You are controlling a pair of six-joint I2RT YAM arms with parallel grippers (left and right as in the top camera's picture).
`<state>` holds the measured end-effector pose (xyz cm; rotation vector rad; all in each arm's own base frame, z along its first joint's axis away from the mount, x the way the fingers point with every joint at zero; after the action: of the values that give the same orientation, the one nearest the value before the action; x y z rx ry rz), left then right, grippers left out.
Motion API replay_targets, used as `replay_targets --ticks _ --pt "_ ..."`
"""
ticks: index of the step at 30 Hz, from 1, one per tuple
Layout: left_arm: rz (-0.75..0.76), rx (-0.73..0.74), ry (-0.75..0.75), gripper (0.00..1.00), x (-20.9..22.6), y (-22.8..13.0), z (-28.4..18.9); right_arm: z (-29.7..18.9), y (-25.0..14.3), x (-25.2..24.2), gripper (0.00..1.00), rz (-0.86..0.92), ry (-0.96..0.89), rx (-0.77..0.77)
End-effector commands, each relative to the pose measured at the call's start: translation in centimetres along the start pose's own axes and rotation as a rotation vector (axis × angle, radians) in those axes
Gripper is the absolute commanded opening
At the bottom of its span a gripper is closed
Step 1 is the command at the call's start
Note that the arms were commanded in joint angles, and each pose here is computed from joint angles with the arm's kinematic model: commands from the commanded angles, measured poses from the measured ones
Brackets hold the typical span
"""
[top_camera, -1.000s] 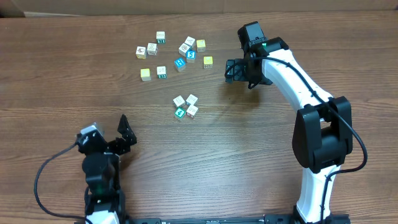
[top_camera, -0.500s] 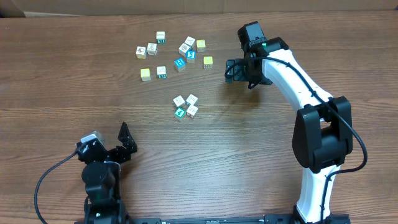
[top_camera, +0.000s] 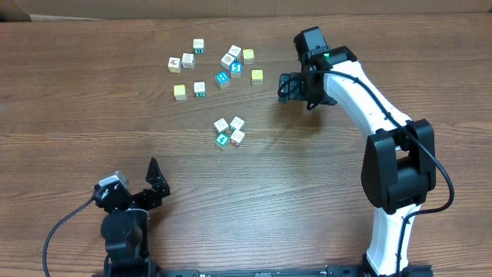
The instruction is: Form a circle
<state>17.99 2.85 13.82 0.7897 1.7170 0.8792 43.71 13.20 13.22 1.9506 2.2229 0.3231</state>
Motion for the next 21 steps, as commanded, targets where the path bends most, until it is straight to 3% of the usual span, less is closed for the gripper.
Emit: replay_targets --ticks 1,8,21 --pt "0.013 -0.046 -0.017 1.0 -0.2 0.6 -0.3 -1.6 0.6 0.0 1.0 0.005 0.012 -0.043" --pt "0.096 -0.115 -0.123 1.0 -1.9 1.5 -1.2 -1.6 0.6 -0.1 1.0 0.005 0.012 -0.043" --pt "0.136 -0.101 -0.154 1.0 -2.5 1.2 -1.3 -1.6 0.6 0.0 1.0 0.005 0.012 -0.043"
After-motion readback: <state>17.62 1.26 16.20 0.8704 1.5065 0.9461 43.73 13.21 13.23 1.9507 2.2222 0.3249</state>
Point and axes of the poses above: each gripper's point midway between its finger pads, its own z axis out along the fingers, its own x axis along the line the jaws close on, y = z × x, the point moved 7 cm from there along -z, back along the fingers, and after that the axes turned 11 degrees about -z, right-handed, at the moved point
